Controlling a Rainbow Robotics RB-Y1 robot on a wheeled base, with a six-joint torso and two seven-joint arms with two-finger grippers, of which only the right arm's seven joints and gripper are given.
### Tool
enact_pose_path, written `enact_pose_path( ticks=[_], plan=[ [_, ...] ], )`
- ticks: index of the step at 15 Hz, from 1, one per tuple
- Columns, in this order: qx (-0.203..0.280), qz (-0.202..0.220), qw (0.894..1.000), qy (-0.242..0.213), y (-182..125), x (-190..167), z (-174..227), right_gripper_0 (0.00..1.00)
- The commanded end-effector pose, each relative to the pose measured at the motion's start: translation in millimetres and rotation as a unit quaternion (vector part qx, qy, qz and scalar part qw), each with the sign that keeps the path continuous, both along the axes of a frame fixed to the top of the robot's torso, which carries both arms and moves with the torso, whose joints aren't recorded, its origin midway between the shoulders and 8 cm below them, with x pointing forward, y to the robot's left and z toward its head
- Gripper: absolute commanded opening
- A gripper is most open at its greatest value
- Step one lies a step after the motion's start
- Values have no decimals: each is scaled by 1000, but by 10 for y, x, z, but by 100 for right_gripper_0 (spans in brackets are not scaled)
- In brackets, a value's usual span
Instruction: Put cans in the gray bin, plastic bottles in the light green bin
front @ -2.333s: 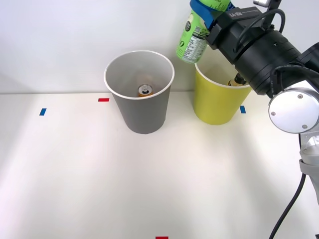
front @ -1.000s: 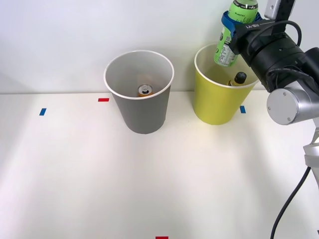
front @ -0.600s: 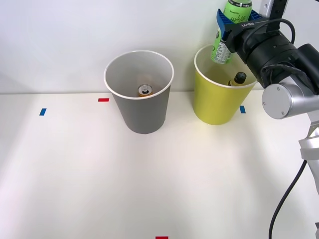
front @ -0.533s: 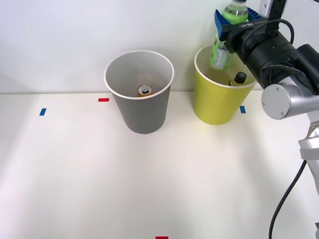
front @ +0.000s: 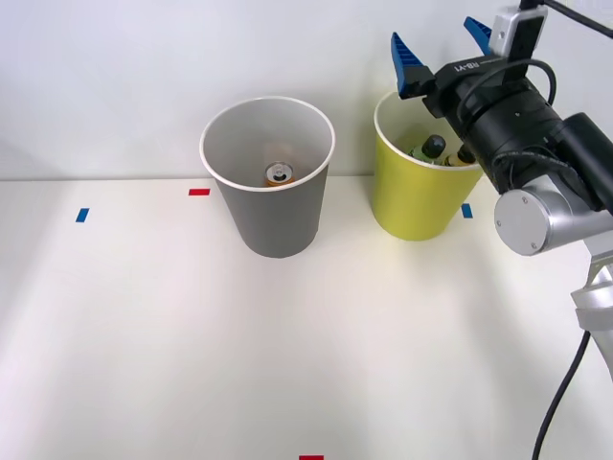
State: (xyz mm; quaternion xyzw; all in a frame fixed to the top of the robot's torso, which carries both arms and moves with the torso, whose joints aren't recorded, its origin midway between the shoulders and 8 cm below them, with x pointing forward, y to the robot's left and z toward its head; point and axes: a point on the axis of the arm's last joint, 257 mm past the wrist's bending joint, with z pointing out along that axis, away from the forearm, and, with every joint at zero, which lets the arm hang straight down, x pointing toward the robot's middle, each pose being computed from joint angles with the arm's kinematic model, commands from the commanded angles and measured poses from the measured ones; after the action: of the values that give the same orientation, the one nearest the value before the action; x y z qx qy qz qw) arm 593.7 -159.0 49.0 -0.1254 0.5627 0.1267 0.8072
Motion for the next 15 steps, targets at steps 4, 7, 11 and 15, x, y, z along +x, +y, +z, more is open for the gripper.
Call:
enact_pose_path(
  ticks=[4, 7, 11, 15],
  plan=[
    [-9, 14, 1000, -1, -77, -734, -280, 100],
    [1, 14, 1000, 18, -173, -1044, -536, 100],
    [19, -6, 999, 42, -426, -1367, -991, 100],
    [47, -24, 995, 84, -611, -1718, -1527, 100]
  ],
)
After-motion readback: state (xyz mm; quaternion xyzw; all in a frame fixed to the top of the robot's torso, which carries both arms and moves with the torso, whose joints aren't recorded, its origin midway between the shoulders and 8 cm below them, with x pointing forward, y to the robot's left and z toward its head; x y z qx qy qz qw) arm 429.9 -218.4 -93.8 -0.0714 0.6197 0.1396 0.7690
